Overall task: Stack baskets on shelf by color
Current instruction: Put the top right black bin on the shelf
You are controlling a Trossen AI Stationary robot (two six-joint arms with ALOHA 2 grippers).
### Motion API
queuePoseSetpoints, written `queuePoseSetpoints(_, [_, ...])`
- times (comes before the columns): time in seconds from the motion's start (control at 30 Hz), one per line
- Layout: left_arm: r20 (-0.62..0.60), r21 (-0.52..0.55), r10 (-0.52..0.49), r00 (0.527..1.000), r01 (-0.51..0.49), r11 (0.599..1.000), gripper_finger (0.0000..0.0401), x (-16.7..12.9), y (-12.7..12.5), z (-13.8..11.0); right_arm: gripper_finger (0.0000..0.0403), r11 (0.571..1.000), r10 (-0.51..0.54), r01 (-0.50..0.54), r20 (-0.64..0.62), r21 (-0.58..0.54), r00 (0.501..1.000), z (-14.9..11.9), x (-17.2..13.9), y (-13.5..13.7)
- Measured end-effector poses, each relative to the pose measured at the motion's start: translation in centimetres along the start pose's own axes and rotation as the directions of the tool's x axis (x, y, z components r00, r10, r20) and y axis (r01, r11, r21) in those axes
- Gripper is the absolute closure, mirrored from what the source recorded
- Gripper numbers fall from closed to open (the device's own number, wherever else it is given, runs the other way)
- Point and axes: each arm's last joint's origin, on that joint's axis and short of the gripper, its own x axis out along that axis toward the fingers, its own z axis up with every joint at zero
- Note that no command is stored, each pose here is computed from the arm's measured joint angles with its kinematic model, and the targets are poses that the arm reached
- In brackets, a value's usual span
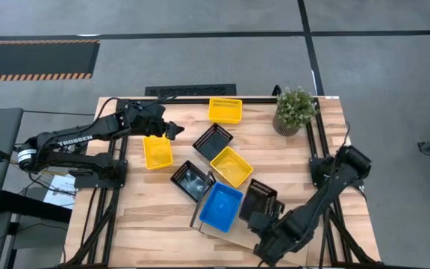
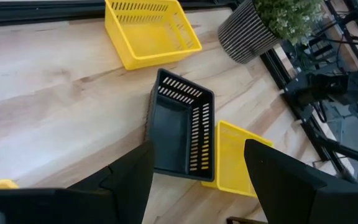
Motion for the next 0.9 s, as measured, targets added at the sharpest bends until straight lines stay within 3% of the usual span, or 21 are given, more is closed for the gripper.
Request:
queuePoseSetpoints(0.3, [-0.001, 0.022, 0.000, 1.000, 0.000, 1.000, 0.0163, 0.0, 0.0, 0.0, 0.0388, 0.996, 0.047, -0.043, -0.049, 0.074, 0.998, -0.1, 1.3, 2.4])
queuePoseSetpoints(0.63, [-0.001, 0.022, 0.000, 1.000, 0.000, 1.000, 0.0163, 0.0, 0.0, 0.0, 0.0387, 0.999, 0.043, -0.042, -0.109, 0.011, 0.993, -1.0, 3.2, 3.5])
queuePoseSetpoints(0.9, [-0.001, 0.022, -0.001, 1.000, 0.001, 1.000, 0.0163, 0.0, 0.0, 0.0, 0.0359, 1.000, 0.024, -0.024, -0.127, 0.002, 0.992, -0.5, 3.3, 3.0])
